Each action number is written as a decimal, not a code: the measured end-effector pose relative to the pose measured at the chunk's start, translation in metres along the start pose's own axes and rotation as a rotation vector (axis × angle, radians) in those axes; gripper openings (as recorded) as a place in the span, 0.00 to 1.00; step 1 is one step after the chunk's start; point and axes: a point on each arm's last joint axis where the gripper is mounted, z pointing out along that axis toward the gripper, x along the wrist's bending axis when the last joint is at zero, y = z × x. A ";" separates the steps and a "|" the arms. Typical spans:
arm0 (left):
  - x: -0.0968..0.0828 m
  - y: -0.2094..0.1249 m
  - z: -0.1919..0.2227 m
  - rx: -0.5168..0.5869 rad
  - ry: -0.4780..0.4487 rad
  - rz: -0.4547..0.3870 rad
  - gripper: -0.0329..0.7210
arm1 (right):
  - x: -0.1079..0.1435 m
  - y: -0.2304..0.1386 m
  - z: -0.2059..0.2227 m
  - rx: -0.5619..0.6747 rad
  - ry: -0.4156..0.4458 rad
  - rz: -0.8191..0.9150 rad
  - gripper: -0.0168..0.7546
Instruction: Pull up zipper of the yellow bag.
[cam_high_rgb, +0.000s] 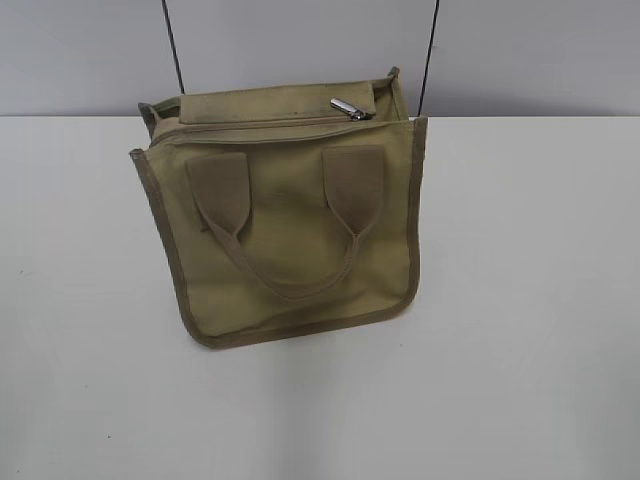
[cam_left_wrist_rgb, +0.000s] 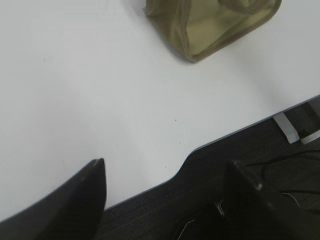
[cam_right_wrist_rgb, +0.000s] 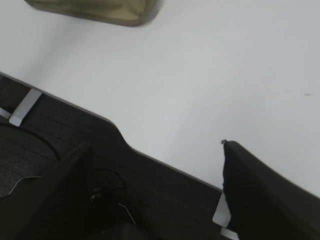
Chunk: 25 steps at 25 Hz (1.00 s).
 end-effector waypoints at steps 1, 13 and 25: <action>0.000 -0.002 0.002 0.001 0.000 0.000 0.78 | 0.000 -0.005 0.005 0.017 0.001 0.002 0.78; 0.001 0.004 0.013 -0.103 0.005 -0.002 0.78 | -0.003 -0.009 0.026 -0.018 -0.007 0.010 0.77; 0.001 0.004 0.013 -0.104 0.016 -0.011 0.78 | -0.003 -0.009 0.026 -0.024 -0.012 0.012 0.75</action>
